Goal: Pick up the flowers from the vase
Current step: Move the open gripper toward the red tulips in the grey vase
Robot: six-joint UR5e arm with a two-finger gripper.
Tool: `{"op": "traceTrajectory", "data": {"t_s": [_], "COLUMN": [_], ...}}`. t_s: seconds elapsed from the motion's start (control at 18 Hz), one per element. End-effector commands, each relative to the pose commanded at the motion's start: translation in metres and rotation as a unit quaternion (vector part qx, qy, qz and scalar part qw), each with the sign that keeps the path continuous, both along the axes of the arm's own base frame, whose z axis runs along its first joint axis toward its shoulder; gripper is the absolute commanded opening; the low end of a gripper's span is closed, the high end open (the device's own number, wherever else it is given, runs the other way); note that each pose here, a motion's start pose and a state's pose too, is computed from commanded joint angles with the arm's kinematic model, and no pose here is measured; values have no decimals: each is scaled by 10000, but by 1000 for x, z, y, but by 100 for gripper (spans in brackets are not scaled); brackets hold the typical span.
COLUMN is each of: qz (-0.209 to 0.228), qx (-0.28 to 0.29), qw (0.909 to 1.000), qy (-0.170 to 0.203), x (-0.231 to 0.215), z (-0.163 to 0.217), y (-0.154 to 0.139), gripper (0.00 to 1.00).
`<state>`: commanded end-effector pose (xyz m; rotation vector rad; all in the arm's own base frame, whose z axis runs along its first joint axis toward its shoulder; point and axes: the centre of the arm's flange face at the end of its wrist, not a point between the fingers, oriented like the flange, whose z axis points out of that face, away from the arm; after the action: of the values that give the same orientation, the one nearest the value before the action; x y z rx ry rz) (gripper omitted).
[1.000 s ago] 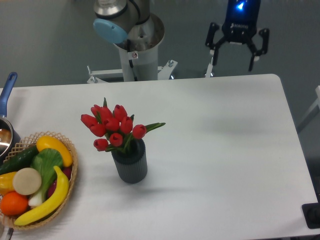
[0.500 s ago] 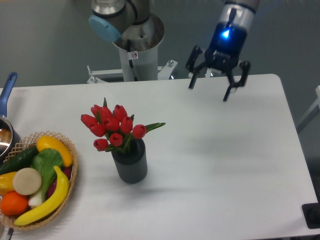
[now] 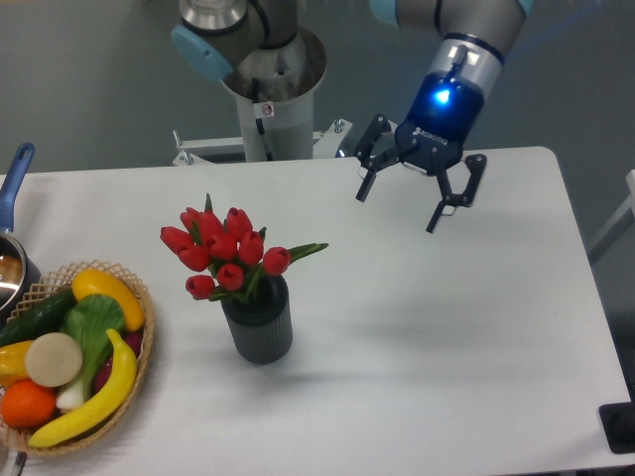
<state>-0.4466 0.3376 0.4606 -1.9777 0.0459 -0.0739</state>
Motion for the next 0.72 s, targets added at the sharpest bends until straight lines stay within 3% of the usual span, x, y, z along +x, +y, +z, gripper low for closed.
{"op": "traceTrajectory", "data": {"t_s": [0.39,0.72], "qz": [49,-170], "qx": [-382,-1033], "qw": [9992,9944], "qy": [68,149], "x": [11,46], "z": [-19,-42], "y": [-2,24], "gripper": [100,100]}}
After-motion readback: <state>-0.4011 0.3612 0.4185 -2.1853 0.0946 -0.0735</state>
